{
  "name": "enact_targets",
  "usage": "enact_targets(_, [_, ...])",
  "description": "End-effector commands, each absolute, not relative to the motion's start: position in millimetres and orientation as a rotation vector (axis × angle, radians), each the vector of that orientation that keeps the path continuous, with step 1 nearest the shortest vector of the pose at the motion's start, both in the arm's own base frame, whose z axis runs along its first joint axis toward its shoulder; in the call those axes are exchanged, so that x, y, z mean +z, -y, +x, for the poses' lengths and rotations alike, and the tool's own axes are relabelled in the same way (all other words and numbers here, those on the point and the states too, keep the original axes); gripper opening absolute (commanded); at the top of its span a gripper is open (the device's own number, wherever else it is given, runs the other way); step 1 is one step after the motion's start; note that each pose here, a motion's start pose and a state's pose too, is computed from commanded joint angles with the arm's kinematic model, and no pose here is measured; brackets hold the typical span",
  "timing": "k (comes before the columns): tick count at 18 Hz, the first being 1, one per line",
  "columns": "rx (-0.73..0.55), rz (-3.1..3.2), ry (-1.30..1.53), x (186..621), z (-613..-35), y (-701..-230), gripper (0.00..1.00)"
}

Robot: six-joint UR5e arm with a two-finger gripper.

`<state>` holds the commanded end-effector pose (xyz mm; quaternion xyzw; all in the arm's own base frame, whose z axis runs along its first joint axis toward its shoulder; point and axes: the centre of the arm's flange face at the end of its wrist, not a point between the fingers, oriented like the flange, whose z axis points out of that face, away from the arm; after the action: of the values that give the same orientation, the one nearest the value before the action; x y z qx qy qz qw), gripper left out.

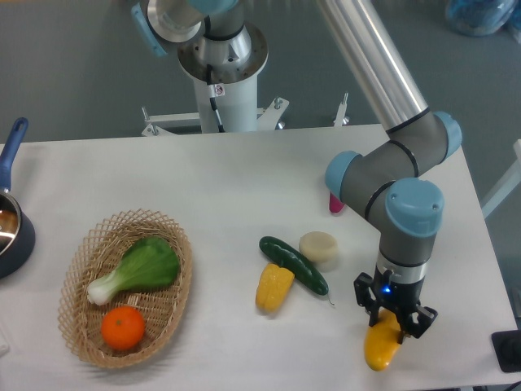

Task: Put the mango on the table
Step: 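Lower the mango onto the bare table and open the gripper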

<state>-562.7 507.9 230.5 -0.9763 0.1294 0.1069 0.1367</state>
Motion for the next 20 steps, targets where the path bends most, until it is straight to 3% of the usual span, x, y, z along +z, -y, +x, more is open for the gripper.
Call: enact_targets(20, [0.243,-2.847,-0.398,220,-529,-502,0.60])
